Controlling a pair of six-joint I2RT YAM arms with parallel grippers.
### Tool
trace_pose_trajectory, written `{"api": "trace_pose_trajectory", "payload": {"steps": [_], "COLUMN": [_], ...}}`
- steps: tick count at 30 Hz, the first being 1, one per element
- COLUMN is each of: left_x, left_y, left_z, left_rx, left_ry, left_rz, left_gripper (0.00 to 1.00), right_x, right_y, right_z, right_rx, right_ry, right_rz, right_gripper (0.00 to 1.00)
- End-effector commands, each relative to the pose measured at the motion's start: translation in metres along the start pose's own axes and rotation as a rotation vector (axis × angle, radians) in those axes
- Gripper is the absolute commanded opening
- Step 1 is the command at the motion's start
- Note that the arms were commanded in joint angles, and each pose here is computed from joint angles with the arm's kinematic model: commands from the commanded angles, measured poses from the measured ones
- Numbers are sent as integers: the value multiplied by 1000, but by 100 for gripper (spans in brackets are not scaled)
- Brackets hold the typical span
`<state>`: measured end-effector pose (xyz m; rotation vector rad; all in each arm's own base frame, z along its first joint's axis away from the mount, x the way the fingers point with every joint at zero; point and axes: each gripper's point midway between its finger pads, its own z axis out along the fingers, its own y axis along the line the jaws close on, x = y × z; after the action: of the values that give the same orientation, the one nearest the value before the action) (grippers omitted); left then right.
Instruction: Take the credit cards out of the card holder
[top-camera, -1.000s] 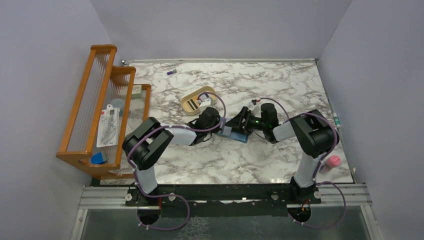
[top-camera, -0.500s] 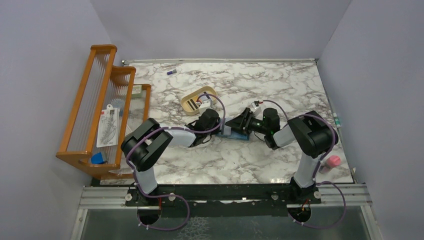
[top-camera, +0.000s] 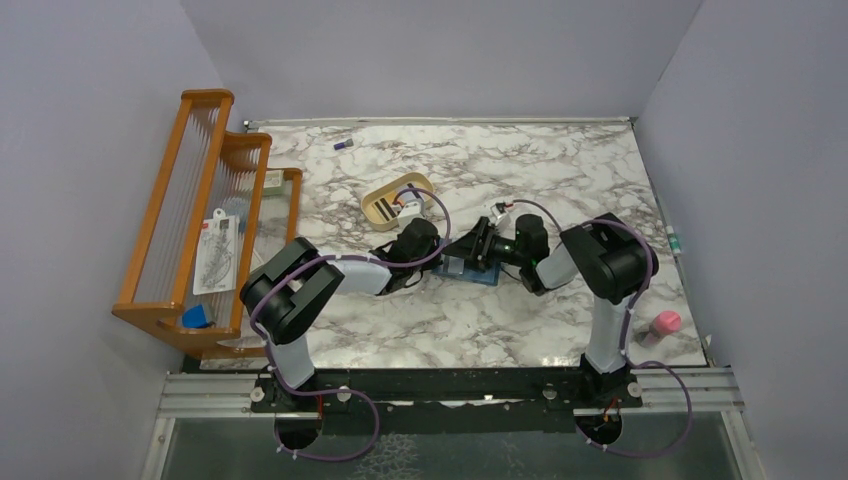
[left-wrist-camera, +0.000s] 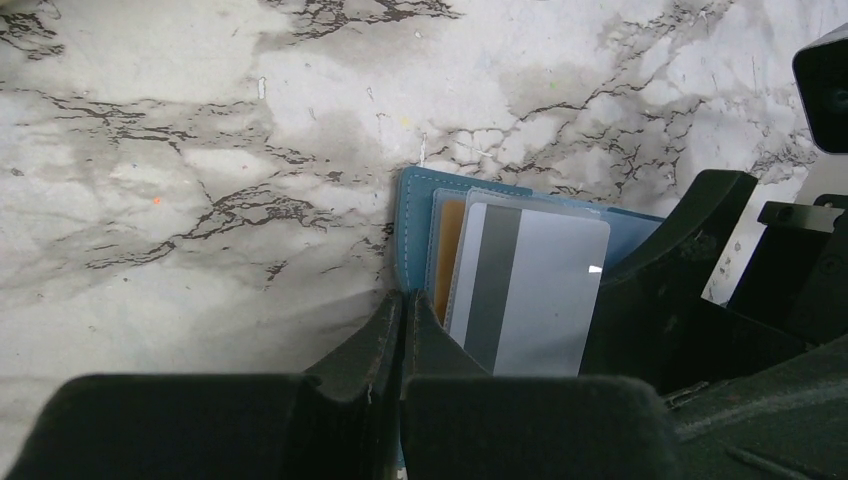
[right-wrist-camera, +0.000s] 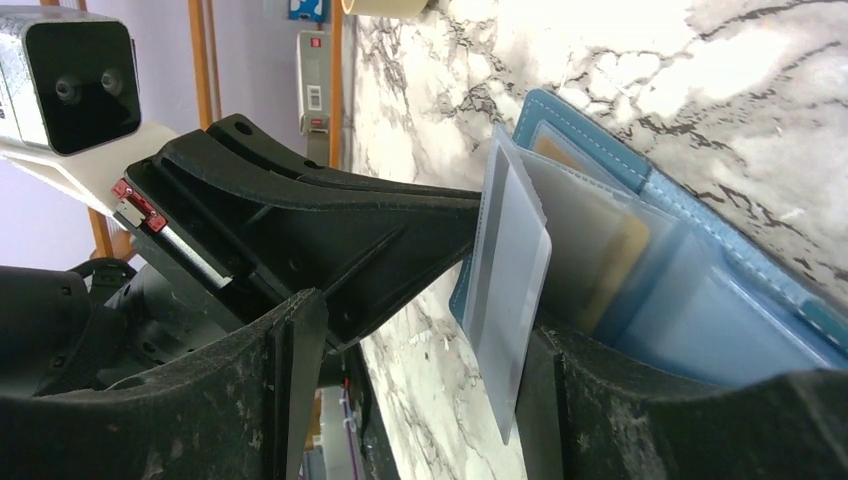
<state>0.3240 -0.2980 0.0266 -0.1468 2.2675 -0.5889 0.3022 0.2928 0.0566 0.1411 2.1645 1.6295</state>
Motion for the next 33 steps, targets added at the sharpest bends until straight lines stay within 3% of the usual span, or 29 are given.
{"api": "trace_pose_trajectory", "payload": {"steps": [1, 15, 33], "left_x": [40, 36, 32], "left_y": [26, 39, 45], "left_z": [-10, -12, -13], "left_rx": [-68, -111, -129], "left_ry": [134, 125, 122], "left_rz": [52, 64, 65], "left_gripper": [0, 0, 0], "right_x": [7, 11, 21], "right_y": [-3, 17, -6], "right_z": [6, -1, -29], "right_rx": [-22, -25, -20], "right_ry": [38, 118, 133], "right_rz": [-19, -55, -13], "right_gripper": [70, 70, 69]}}
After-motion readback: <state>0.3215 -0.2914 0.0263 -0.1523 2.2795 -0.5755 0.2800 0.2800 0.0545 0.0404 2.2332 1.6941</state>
